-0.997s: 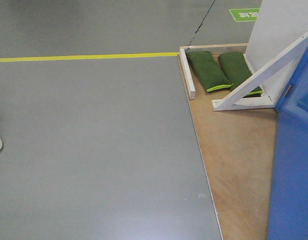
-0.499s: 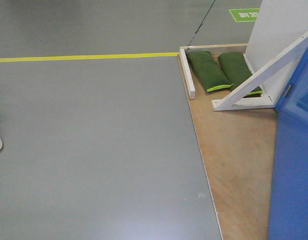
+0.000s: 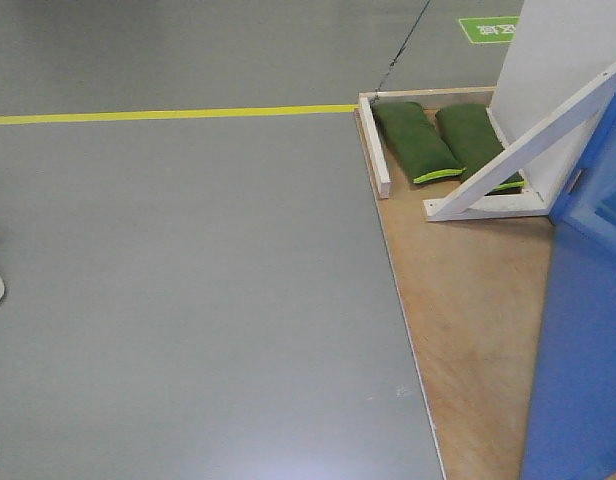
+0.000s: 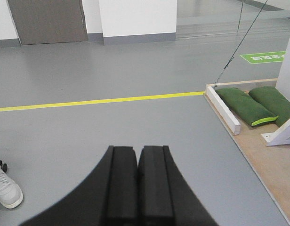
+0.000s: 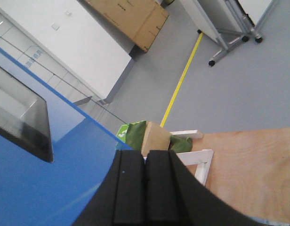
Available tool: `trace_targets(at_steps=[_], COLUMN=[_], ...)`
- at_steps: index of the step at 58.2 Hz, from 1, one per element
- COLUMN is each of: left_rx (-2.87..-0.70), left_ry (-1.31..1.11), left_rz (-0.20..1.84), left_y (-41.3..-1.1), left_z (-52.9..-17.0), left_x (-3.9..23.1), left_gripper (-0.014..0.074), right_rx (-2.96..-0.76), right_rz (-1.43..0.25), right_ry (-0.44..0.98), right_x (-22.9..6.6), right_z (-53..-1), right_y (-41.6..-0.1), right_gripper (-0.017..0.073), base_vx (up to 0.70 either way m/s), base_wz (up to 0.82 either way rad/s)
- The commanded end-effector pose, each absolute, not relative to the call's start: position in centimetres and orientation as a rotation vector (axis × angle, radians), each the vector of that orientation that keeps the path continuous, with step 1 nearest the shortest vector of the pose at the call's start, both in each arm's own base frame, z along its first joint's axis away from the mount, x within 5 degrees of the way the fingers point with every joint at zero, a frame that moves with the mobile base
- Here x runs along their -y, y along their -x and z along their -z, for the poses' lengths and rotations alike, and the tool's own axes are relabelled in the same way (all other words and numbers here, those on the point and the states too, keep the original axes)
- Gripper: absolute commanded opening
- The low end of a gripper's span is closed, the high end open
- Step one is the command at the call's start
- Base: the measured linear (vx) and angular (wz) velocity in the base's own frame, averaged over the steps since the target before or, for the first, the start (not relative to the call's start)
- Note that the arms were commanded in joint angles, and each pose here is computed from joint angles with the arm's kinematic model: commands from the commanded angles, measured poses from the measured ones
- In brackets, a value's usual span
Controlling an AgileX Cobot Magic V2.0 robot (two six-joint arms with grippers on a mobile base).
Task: Move to blue door and open it
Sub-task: 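Pull the blue door open toward the robot with the right gripper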
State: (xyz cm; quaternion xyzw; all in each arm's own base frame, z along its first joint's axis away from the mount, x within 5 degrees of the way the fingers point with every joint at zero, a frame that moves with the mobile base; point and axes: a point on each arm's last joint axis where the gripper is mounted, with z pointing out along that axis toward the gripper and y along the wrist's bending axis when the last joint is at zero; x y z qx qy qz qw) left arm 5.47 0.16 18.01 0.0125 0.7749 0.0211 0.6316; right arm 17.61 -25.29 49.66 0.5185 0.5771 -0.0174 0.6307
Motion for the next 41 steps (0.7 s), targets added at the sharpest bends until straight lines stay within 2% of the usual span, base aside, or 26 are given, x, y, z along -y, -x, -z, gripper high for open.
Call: trace_targets(at_steps=[1, 13, 27, 41], left_rx=[-1.65, -1.65, -1.65, -1.65], left_ry=[-0.029, -0.029, -0.029, -0.029], left_rz=[-0.033, -0.033, -0.033, -0.033], left_y=[-5.4, -5.4, -5.4, -5.4], left_z=[-19.7, -19.7, -19.7, -19.7], left_x=[-0.1, -0.1, -0.1, -0.1], left_gripper=[0.0073, 0.0073, 0.0073, 0.0073], right_rx=[-1.267, -1.325, -1.413, -1.426], right_rz=[-0.002, -0.045, -0.001, -0.056], right_ry=[-1.066, -0.998, -0.833, -0.733], right_x=[22.3, 20.6, 18.2, 15.6], right_z=[-52.5, -52.5, -52.7, -53.0], right_y=[-17.8, -19.8, -22.2, -24.1], right_gripper=[0.0012, 0.0012, 0.0012, 0.0012], base_vx=[0.0, 0.0, 0.0, 0.0], base_wz=[0.0, 0.0, 0.0, 0.0])
